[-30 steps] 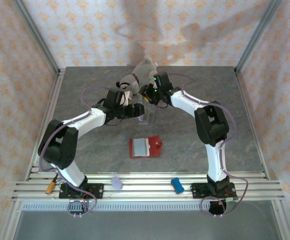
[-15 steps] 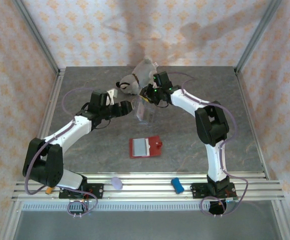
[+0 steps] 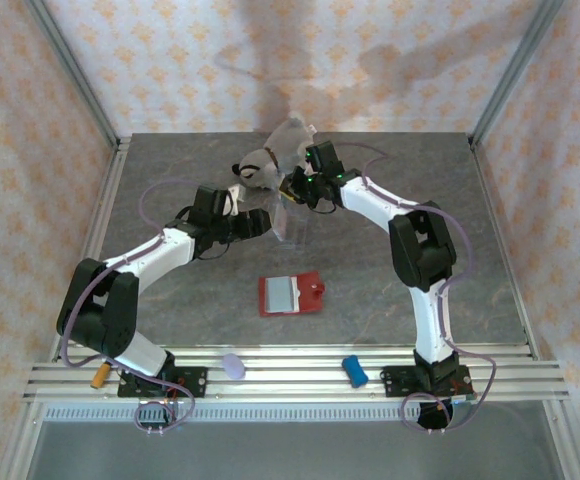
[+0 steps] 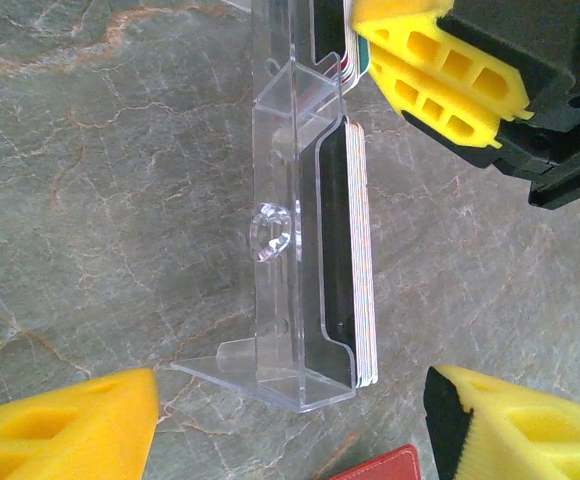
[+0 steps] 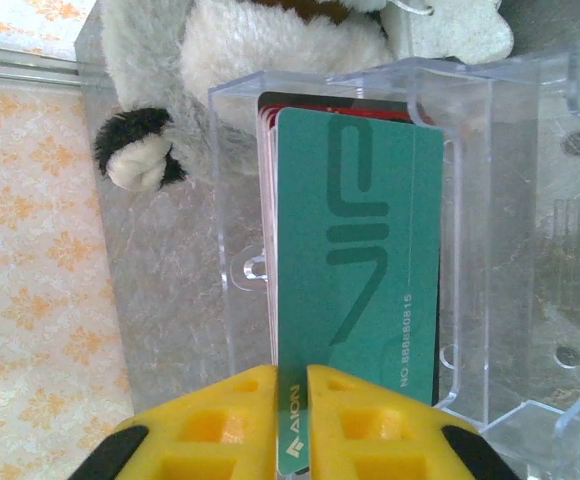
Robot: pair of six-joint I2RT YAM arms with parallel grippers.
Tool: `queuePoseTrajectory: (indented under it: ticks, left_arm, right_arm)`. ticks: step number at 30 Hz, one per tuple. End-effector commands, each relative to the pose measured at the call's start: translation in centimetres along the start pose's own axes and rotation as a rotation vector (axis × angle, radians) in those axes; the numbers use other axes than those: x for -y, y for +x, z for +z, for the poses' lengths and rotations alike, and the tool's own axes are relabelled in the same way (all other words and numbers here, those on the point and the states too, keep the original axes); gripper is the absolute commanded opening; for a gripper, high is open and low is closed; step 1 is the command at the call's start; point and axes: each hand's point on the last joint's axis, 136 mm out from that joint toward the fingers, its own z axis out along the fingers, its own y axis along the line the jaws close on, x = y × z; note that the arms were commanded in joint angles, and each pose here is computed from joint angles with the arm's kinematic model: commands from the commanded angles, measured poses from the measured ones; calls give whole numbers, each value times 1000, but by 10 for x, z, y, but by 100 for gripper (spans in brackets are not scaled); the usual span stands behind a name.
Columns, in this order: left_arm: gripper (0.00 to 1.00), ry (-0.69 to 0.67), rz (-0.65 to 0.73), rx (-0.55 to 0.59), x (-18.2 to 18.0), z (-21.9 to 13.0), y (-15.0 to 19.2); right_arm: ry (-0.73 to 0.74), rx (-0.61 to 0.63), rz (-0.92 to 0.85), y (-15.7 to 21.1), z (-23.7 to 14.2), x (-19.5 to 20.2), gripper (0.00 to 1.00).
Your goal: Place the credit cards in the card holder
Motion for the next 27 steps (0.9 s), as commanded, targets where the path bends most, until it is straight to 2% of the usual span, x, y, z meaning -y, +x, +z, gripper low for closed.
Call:
queuePoseTrajectory:
  ticks: [1, 9, 27]
  left_arm:
    - [72, 5, 29, 28, 6, -6, -9]
    - [72, -6, 39, 23, 6, -10, -7]
    - [73, -31, 61, 4, 3, -13, -6]
  right_arm:
    - [-8, 0, -6, -4, -1, -6, 10]
    - [11, 22, -27, -6, -13, -9, 4]
    - [58, 42, -51, -9, -27, 3, 0]
